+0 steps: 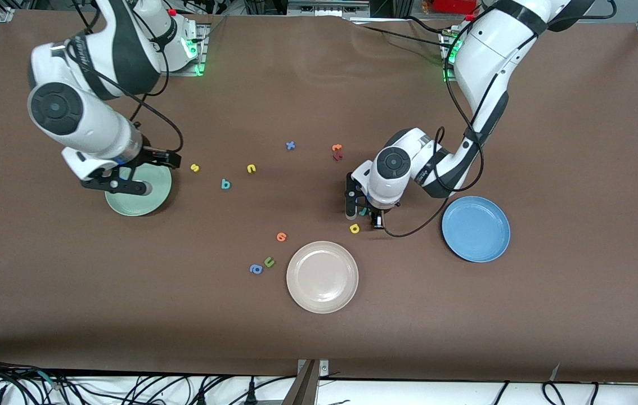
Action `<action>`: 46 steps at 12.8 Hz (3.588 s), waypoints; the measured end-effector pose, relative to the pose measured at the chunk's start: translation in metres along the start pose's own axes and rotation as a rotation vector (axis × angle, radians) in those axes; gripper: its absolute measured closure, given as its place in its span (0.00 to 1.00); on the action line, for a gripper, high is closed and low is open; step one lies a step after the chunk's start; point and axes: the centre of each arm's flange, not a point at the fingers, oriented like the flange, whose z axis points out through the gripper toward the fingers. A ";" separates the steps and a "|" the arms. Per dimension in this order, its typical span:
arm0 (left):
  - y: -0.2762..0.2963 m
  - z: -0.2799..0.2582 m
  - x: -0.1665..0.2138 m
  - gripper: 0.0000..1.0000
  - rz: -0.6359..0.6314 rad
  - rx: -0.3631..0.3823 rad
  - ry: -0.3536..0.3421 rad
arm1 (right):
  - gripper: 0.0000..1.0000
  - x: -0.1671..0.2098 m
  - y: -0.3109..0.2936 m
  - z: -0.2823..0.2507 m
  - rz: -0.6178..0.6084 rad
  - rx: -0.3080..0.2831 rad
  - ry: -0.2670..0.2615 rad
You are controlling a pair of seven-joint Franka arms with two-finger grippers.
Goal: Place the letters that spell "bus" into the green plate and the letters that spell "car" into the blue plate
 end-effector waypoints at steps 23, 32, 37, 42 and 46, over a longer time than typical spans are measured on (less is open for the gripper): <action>-0.083 -0.076 -0.231 0.72 -0.076 -0.075 -0.179 | 0.41 -0.057 0.021 0.241 -0.056 0.093 0.147; -0.071 -0.079 -0.180 0.01 -0.279 -0.087 -0.106 | 0.67 -0.062 0.029 0.252 -0.078 0.096 0.165; -0.027 -0.070 -0.069 0.00 -0.597 -0.067 -0.129 | 0.73 -0.062 0.029 0.250 -0.080 0.097 0.168; -0.013 -0.036 -0.016 0.00 -0.816 -0.019 -0.003 | 0.73 -0.048 0.027 0.203 -0.074 0.089 0.171; 0.010 0.000 0.023 0.07 -0.854 -0.033 0.052 | 0.73 -0.015 0.074 0.136 -0.086 0.060 0.138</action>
